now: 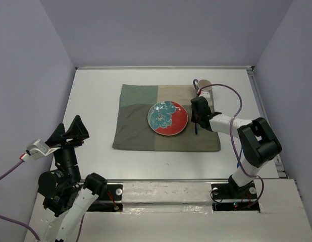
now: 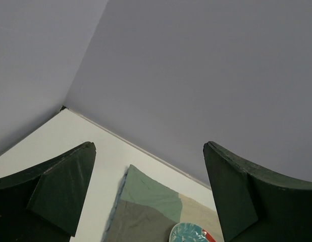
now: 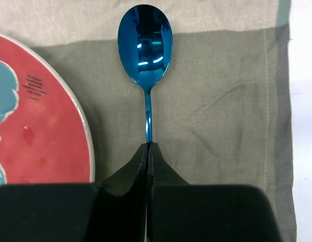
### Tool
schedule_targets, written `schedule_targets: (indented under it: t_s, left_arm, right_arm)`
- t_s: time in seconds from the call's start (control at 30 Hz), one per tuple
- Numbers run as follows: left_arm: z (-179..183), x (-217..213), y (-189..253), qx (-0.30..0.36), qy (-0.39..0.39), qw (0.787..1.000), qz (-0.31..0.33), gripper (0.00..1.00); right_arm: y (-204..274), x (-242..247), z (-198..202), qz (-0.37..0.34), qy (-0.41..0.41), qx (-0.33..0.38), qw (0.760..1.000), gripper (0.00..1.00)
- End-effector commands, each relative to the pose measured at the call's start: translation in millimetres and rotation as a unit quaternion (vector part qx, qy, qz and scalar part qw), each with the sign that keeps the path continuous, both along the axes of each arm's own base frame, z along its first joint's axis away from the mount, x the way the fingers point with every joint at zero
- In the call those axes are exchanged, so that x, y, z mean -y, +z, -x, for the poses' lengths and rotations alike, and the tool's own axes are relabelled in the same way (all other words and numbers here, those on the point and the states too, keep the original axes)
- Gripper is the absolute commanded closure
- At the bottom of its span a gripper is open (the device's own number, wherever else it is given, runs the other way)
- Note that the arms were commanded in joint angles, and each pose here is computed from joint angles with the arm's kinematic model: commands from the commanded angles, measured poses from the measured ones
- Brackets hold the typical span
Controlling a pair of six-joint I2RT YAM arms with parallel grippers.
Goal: Set the dinner table for one person
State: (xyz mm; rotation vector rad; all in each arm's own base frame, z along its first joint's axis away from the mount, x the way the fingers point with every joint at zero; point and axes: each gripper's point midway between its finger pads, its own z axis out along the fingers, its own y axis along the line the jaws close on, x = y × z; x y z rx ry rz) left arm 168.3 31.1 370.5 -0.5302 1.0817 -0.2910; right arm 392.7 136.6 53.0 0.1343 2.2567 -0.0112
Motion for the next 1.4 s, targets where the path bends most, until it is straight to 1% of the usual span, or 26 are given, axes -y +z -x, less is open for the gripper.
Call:
schedule_targets:
  t_s: [0.0, 0.2, 0.4, 0.53, 0.7, 0.73, 0.77, 0.8, 0.83, 0.87, 0.93, 1.03, 1.07, 1.13, 1.17, 1.2, 1.3, 1.33, 1.37]
  left_arm:
    - [27.5, -16.9, 14.0, 0.06, 0.003, 0.998, 0.034, 0.01]
    - [27.5, -16.9, 14.0, 0.06, 0.002, 0.998, 0.035, 0.01]
    - [26.2, -15.2, 14.1, 0.06, 0.0, 0.998, 0.033, 0.01]
    - [26.1, -15.3, 13.7, 0.059, 0.0, 0.998, 0.034, 0.01]
    - [25.4, -14.8, 13.3, 0.058, -0.001, 0.998, 0.033, 0.01]
    - [25.5, -15.0, 13.4, 0.058, 0.0, 0.998, 0.033, 0.01]
    - [25.2, -14.7, 13.5, 0.058, -0.001, 0.998, 0.033, 0.01]
    - [25.5, -14.4, 14.2, 0.059, -0.002, 0.998, 0.032, 0.01]
    - [25.6, -14.0, 14.6, 0.06, -0.003, 0.998, 0.032, 0.01]
    - [25.2, -14.0, 14.0, 0.059, -0.003, 0.998, 0.032, 0.01]
    - [26.3, -14.7, 14.4, 0.061, -0.003, 0.998, 0.033, 0.01]
    - [28.9, -16.5, 15.0, 0.065, -0.002, 0.997, 0.036, 0.01]
    - [30.8, -17.7, 15.6, 0.068, -0.001, 0.997, 0.038, 0.01]
    - [32.7, -18.1, 16.1, 0.072, -0.003, 0.997, 0.039, 0.01]
    - [35.4, -18.9, 17.2, 0.077, -0.006, 0.996, 0.04, 0.01]
    - [37.1, -18.7, 18.1, 0.082, -0.01, 0.996, 0.043, 0.01]
    - [44.6, -22.4, 20.1, 0.096, -0.016, 0.994, 0.052, 0.01]
    - [44.8, -22.2, 18.7, 0.094, -0.019, 0.994, 0.054, 0.01]
    - [46.0, -24.7, 19.0, 0.092, -0.018, 0.994, 0.058, 0.01]
  right_arm:
    - [11.0, -4.9, -19.8, -0.003, 0.005, 0.028, 1.0, 1.0]
    - [4.3, 1.2, -18.9, 0.0, -0.006, 0.021, 1.0, 1.0]
    - [8.4, 1.4, -25.1, -0.005, -0.02, 0.03, 0.999, 1.0]
    - [6.9, 7.2, -31.4, 0.002, -0.033, 0.031, 0.999, 1.0]
    - [1.4, 8.5, -30.0, 0.007, -0.034, 0.024, 0.999, 1.0]
    - [1.3, 8.6, -29.3, 0.008, -0.033, 0.023, 0.999, 0.95]
    - [1.6, 8.3, -28.2, 0.007, -0.031, 0.02, 0.999, 0.88]
    - [2.2, 8.3, -27.4, 0.008, -0.031, 0.019, 0.999, 0.76]
    - [5.4, 8.7, -25.8, 0.007, -0.031, 0.018, 0.999, 0.7]
    - [8.7, 8.8, -25.3, 0.005, -0.032, 0.019, 0.999, 0.56]
    - [21.4, 10.2, -22.0, 0.001, -0.033, 0.023, 0.999, 0.53]
    - [39.4, 15.4, -15.6, -0.003, -0.041, 0.035, 0.999, 0.52]
    - [56.0, 22.0, -10.6, -0.002, -0.051, 0.049, 0.997, 0.52]
    - [72.0, 31.4, -2.3, -0.004, -0.071, 0.062, 0.996, 0.53]
    - [90.3, 47.9, 7.3, 0.0, -0.096, 0.075, 0.993, 0.53]
    - [88.2, 60.7, 20.0, 0.0, -0.119, 0.064, 0.991, 0.54]
    - [101.2, 88.6, 43.1, -0.014, -0.167, 0.068, 0.984, 0.55]
    - [116.0, 98.2, 52.8, -0.034, -0.188, 0.085, 0.978, 0.56]
    - [111.3, 116.5, 66.3, -0.026, -0.213, 0.069, 0.974, 0.55]
